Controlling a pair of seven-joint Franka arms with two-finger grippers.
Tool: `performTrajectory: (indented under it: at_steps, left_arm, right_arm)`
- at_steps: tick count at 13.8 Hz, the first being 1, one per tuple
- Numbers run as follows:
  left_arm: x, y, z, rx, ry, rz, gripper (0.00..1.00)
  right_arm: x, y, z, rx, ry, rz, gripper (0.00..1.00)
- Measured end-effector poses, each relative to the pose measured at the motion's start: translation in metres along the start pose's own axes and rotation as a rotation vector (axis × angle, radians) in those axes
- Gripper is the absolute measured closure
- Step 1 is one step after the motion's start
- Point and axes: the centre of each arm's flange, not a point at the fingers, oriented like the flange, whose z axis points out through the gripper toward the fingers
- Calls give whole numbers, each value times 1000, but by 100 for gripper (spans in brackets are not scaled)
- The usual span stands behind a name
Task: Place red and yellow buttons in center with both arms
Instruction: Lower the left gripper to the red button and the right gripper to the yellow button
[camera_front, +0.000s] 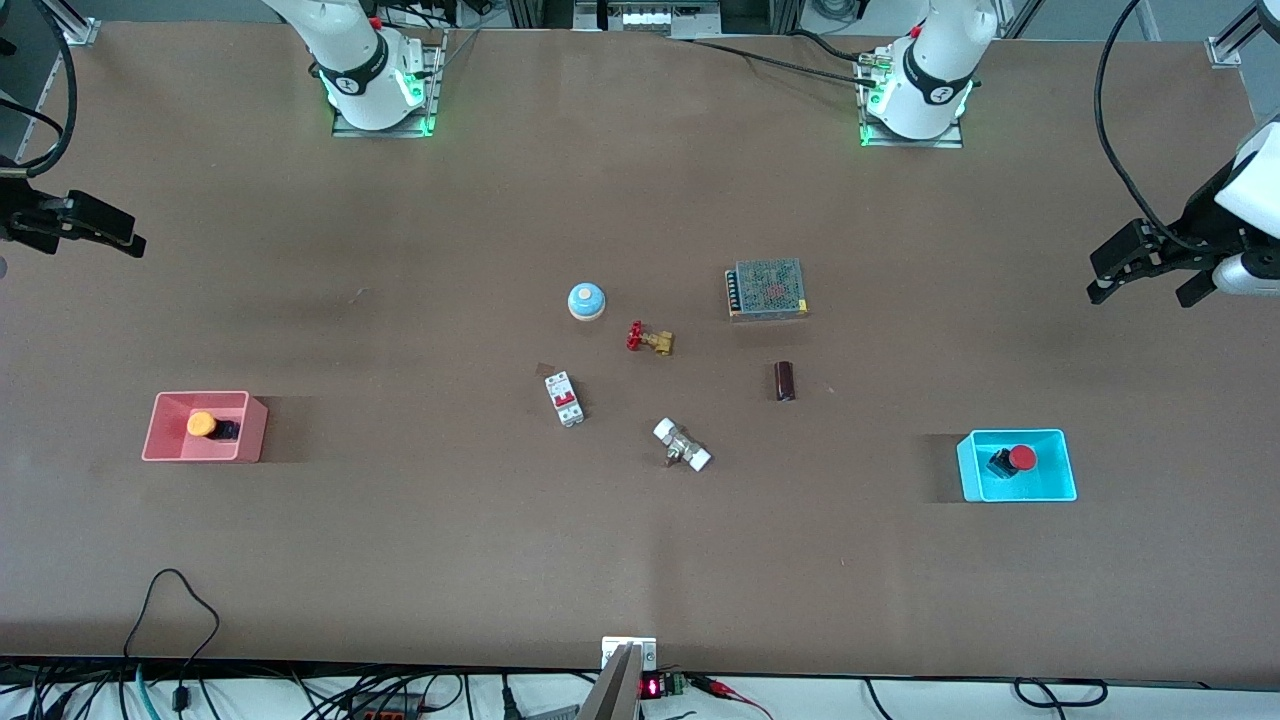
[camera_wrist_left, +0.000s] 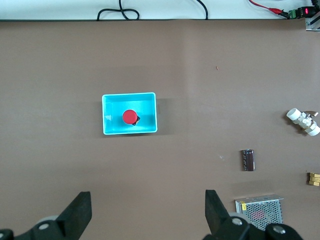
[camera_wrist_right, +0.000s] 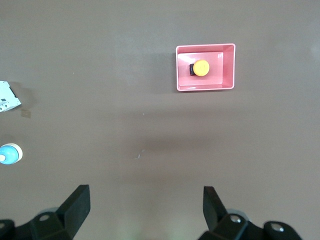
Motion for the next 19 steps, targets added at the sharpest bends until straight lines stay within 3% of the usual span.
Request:
performTrajectory:
  at_steps: [9,11,15,19]
  left_arm:
    - [3,5,19,-2,-35,8,0]
    - [11,7,45,-3,-57,11,0]
    - [34,-3,110,0,-52,-4,0]
    - [52,-34,182,11,-31,-37,0]
  right_arm:
    - [9,20,25,-12,-25,37,0]
    - [31,44,60,-20,-27,60,0]
    - [86,74,155,-91,-16,54,0]
    - [121,81,236,-109,15,46,0]
